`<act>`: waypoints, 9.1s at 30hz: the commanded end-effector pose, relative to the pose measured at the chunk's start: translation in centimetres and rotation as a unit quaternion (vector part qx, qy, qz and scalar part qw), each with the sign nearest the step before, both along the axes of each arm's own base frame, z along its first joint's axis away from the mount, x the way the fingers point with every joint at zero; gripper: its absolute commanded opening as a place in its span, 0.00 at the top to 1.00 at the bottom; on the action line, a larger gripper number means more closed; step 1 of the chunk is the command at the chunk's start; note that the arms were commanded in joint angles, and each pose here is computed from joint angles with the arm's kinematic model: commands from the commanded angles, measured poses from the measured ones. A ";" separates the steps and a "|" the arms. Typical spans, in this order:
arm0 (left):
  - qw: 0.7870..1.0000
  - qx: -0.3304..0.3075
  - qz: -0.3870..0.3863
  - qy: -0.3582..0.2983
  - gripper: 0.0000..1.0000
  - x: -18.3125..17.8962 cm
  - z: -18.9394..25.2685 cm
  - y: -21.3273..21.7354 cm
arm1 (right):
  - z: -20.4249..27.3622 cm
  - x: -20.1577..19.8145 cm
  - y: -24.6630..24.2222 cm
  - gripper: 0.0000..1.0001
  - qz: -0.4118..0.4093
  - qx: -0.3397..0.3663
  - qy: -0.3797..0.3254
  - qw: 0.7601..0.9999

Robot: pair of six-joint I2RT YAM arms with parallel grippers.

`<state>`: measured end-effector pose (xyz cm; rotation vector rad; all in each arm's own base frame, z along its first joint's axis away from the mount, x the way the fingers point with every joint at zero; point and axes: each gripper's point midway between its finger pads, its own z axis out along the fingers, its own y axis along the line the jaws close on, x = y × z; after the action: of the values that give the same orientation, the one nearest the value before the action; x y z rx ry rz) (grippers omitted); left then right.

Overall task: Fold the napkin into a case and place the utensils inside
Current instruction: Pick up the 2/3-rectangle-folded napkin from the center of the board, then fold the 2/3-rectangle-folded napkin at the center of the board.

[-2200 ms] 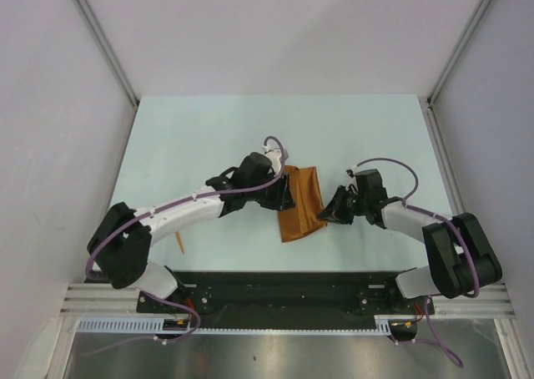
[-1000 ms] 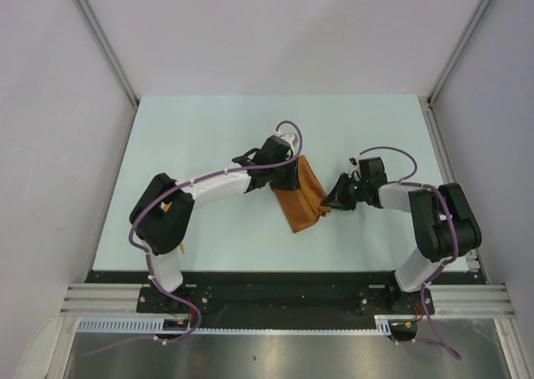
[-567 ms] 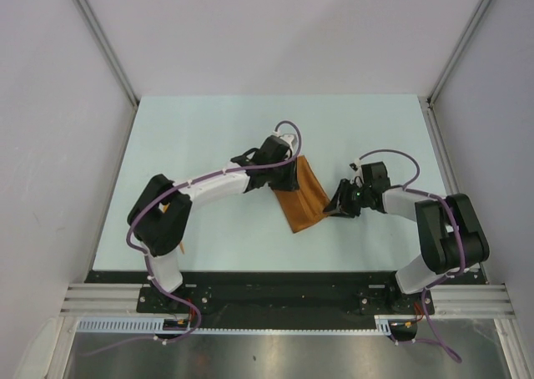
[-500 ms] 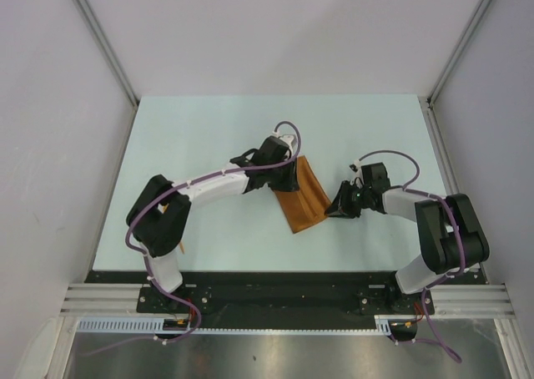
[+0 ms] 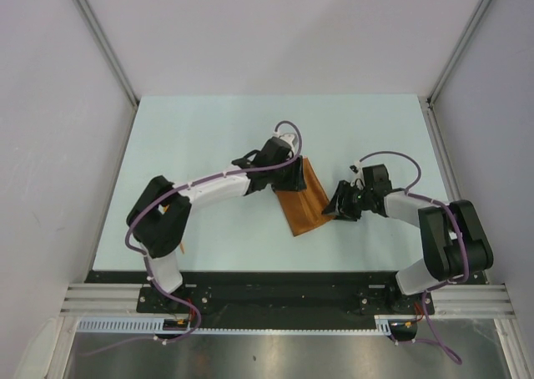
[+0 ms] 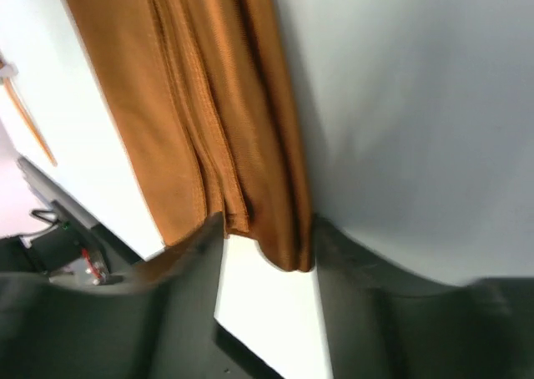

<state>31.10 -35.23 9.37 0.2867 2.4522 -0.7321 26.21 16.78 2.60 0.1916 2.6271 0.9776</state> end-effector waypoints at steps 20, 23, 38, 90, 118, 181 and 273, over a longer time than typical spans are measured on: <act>0.965 0.061 0.238 0.088 0.44 6.5 -0.5 -5.2 | 2.4 3.5 -0.2 0.48 0.006 0.003 -0.062 0.998; 0.961 0.049 0.250 0.109 0.44 6.7 -0.6 -6.2 | 2.0 3.2 0.1 0.51 0.005 0.014 -0.064 0.998; 0.938 0.066 0.297 0.166 0.32 6.0 -5.2 -7.8 | 1.1 2.5 1.7 0.63 0.021 0.027 -0.066 0.997; 0.985 -0.144 0.032 0.090 0.92 3.9 0.3 -7.6 | 4.9 -0.2 7.3 0.94 0.038 -0.007 -0.066 0.997; 0.943 0.271 -0.076 -0.175 0.27 -8.6 -1.3 -6.7 | 3.4 3.2 -9.3 0.05 -0.200 -0.016 0.021 0.979; 0.959 0.208 -0.004 -0.195 1.00 -8.8 1.4 -0.9 | -1.9 6.6 5.3 0.13 -0.091 0.109 0.060 0.988; 0.982 -0.079 -0.122 -0.121 0.48 -11.3 1.4 -2.6 | 3.7 10.6 3.5 1.00 -0.076 -0.262 -0.027 0.962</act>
<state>20.06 -38.18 6.45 0.5772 2.2162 -0.8312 35.01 20.55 5.30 0.1832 2.7241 0.2539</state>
